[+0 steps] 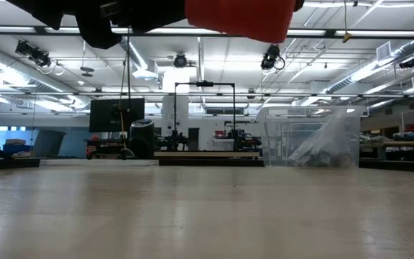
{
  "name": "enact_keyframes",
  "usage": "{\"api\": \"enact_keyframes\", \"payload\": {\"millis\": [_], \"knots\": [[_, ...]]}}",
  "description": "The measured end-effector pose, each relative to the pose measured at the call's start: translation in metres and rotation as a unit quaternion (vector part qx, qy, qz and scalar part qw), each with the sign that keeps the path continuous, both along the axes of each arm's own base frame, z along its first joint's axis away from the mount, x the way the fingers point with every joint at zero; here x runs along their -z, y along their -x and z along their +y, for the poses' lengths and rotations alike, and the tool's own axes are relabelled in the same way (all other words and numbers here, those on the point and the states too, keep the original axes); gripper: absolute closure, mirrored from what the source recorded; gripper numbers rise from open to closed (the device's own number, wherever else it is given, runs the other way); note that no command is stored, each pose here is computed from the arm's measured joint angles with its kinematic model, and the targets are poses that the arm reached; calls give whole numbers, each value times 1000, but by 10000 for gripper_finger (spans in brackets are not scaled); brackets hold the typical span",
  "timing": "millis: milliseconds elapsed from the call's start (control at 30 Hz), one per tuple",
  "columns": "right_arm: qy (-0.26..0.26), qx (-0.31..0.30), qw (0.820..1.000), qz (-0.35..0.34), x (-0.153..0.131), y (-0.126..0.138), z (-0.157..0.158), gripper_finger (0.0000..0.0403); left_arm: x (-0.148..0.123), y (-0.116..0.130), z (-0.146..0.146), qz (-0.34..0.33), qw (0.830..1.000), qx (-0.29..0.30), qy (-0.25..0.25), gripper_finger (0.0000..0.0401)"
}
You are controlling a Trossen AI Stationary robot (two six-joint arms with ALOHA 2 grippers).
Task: Roll bandage
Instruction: Roll the red bandage
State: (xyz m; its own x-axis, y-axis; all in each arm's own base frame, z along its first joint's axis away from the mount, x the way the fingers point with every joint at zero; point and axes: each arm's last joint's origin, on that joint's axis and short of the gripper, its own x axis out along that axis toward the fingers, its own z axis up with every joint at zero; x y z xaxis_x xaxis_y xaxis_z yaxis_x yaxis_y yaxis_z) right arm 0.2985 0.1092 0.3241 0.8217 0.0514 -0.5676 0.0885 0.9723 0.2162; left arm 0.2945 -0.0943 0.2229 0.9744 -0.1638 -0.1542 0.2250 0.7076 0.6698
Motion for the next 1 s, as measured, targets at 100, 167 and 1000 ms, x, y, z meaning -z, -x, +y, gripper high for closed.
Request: {"api": "enact_keyframes", "payload": {"millis": [100,167,1000], "knots": [[12,26,1000,10,-1,6,-2,401,-1,1,-3,-4,1000,4,1,401],[14,36,999,17,1,7,-2,402,-2,1,-4,-12,1000,7,4,401],[-11,-29,999,-6,-5,3,1,403,-30,4,-11,-145,988,-11,52,401]]}}
